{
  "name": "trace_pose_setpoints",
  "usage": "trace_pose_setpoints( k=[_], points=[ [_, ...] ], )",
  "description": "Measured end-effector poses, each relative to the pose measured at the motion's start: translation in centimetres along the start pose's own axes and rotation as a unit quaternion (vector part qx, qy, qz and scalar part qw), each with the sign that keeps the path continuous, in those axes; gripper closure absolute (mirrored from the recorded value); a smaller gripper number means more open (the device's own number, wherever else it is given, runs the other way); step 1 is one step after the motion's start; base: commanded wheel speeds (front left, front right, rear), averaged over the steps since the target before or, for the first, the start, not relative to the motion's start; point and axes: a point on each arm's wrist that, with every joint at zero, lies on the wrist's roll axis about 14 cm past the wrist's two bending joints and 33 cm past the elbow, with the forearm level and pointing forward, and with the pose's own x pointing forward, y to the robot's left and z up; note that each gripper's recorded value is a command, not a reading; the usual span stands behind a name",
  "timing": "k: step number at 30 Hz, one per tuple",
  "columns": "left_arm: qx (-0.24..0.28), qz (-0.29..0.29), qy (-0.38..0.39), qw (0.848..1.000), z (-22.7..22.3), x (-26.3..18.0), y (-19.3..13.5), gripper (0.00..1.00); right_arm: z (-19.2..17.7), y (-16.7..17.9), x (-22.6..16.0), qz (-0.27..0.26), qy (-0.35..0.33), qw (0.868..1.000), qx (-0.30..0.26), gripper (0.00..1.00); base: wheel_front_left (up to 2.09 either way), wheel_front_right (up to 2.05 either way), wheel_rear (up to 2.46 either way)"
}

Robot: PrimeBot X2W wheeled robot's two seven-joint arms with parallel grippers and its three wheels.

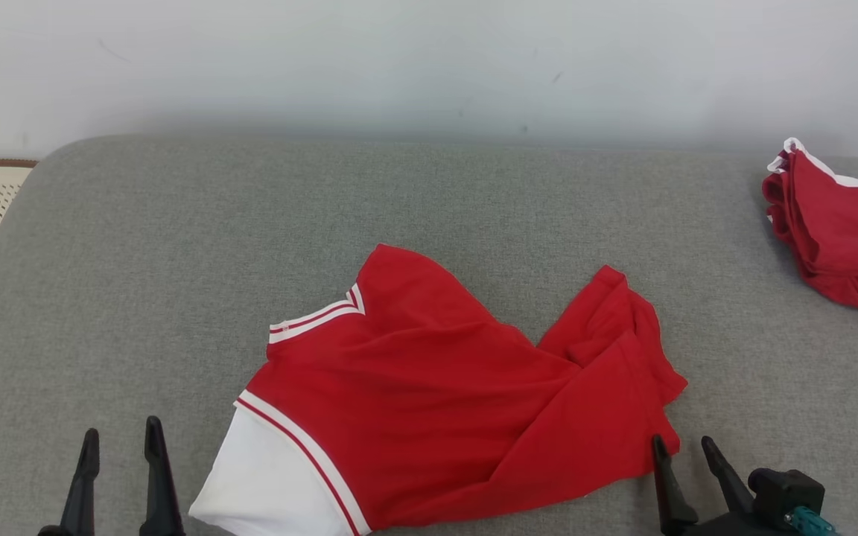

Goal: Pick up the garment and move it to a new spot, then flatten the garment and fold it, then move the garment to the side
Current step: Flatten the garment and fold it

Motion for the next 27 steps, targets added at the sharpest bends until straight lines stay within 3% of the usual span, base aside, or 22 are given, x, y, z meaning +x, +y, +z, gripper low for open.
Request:
trace_pose_setpoints(
  k=[6,7,8,9,15,20,27],
  points=[
    [-0.003,0.001,0.006,1.0,-0.3,-0.3,0.0,0.0,-1.1,0.8,1.0,0.017,0.032,0.999,-0.002,0.0,0.0,0.0,0.0],
    [-0.002,0.003,0.006,1.0,-0.3,-0.3,0.1,0.0,-1.3,1.1,1.2,0.022,0.037,0.999,-0.001,0.27,0.0,0.0,0.0],
    [-0.001,0.005,0.007,1.0,-0.3,-0.4,0.3,0.0,-1.6,1.4,1.4,0.027,0.044,0.999,0.0,0.85,0.0,0.0,0.0],
    [0.0,0.008,0.009,1.0,-0.4,-0.5,0.5,0.0,-1.8,1.7,1.6,0.034,0.048,0.998,-0.001,1.0,0.0,0.0,0.0],
    [-0.004,0.005,0.016,1.0,-0.9,-0.5,0.2,0.0,-1.0,0.1,1.3,0.018,0.029,0.999,-0.007,1.0,0.0,0.0,0.0],
    [-0.013,-0.003,0.022,1.0,-1.3,-0.3,-0.6,0.0,1.0,0.0,0.2,0.013,-0.011,1.0,0.024,1.0,0.0,0.0,0.0],
    [-0.021,-0.012,0.033,0.999,-2.2,-0.2,-1.5,0.0,2.1,-0.6,-2.9,0.013,-0.006,0.998,0.059,1.0,0.0,0.0,0.0]
  ],
)
